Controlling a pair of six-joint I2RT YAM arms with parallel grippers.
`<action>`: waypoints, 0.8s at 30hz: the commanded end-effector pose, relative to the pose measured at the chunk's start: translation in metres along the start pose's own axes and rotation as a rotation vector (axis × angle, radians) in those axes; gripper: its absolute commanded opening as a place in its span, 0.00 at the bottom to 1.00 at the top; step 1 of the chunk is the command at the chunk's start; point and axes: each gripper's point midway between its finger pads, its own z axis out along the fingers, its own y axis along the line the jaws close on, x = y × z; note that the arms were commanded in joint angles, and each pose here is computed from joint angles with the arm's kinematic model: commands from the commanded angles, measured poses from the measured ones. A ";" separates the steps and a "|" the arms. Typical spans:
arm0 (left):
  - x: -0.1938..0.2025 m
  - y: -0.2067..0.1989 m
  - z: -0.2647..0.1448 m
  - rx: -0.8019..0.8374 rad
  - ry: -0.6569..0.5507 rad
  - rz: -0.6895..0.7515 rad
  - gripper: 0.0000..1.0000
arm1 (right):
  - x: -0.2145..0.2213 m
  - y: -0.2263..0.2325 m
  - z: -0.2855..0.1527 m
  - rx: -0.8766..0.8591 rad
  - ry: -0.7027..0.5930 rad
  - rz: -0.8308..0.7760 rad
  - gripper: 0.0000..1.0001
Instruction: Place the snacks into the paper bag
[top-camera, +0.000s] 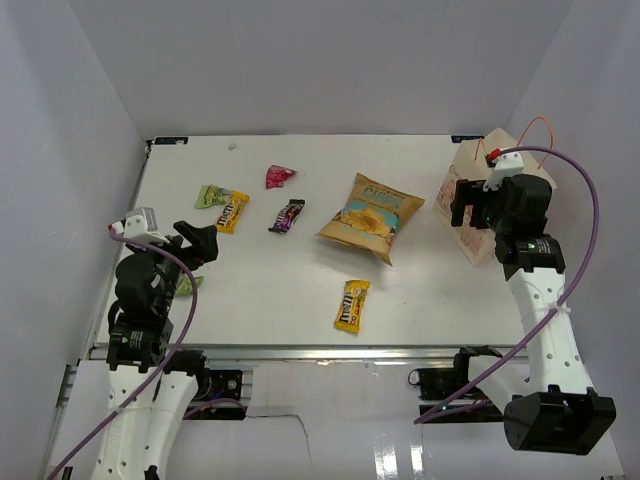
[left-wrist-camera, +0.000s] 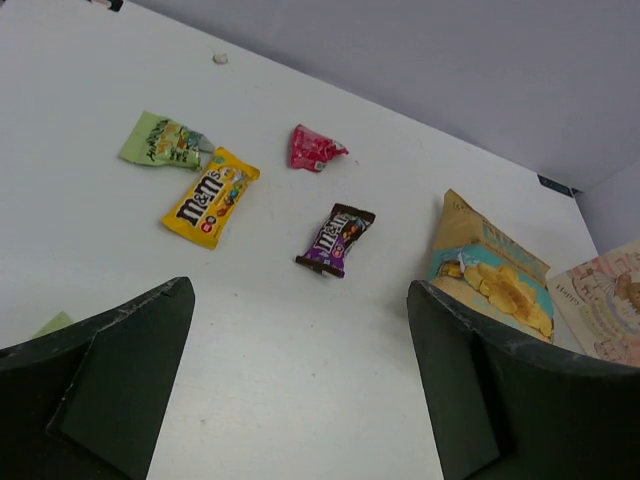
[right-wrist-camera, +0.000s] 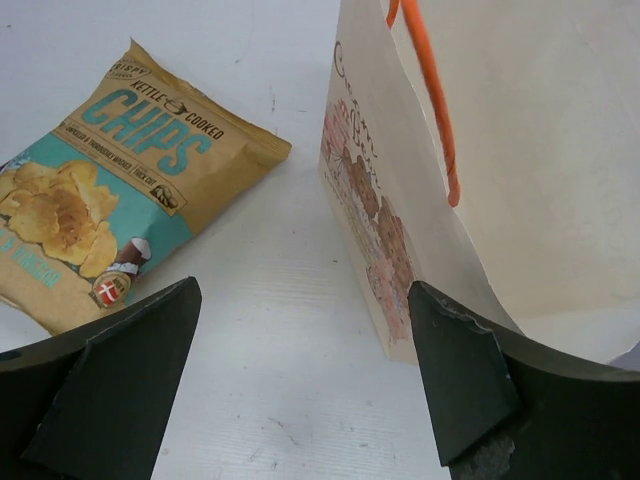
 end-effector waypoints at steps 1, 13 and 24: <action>0.025 0.008 -0.005 -0.021 0.102 0.018 0.98 | -0.022 0.008 -0.017 -0.044 -0.024 0.018 0.90; 0.040 0.012 -0.011 -0.026 0.129 -0.012 0.98 | 0.058 0.169 -0.090 -1.050 0.033 -0.626 0.90; 0.055 0.000 -0.008 0.033 0.207 -0.053 0.98 | 0.065 0.224 0.007 -0.659 0.133 -0.844 0.98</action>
